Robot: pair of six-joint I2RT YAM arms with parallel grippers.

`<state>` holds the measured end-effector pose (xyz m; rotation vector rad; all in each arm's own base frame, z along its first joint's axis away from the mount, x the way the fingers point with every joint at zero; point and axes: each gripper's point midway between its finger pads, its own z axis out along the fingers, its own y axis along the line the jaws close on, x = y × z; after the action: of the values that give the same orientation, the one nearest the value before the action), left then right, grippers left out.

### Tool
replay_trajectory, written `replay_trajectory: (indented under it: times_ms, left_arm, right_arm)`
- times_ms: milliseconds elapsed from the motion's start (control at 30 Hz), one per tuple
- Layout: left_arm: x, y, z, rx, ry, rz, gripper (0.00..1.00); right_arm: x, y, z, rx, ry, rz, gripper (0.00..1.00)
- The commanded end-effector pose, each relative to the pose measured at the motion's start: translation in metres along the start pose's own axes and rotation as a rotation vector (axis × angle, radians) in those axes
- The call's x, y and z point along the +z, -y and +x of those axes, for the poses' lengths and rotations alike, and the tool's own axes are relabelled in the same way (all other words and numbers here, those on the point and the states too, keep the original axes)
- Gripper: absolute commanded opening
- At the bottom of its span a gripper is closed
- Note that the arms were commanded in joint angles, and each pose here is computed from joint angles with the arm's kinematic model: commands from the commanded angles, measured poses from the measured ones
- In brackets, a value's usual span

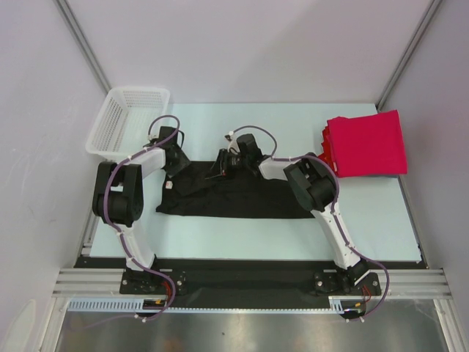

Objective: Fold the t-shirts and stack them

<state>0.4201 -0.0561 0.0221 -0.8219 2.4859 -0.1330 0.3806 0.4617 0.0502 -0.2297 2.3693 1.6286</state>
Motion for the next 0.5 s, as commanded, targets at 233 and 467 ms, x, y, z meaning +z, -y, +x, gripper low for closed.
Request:
replay_trajectory:
  times_ms: [233,467]
  left_arm:
    - [0.001,-0.033,0.012,0.013,-0.027,-0.111,0.55]
    - [-0.002,-0.036,0.010,0.015,-0.009,-0.108,0.55]
  right_arm:
    - [-0.043,-0.040,0.042,-0.112,-0.101,-0.095,0.30]
    - [-0.063,-0.042,0.069,-0.141,-0.128,-0.090,0.40]
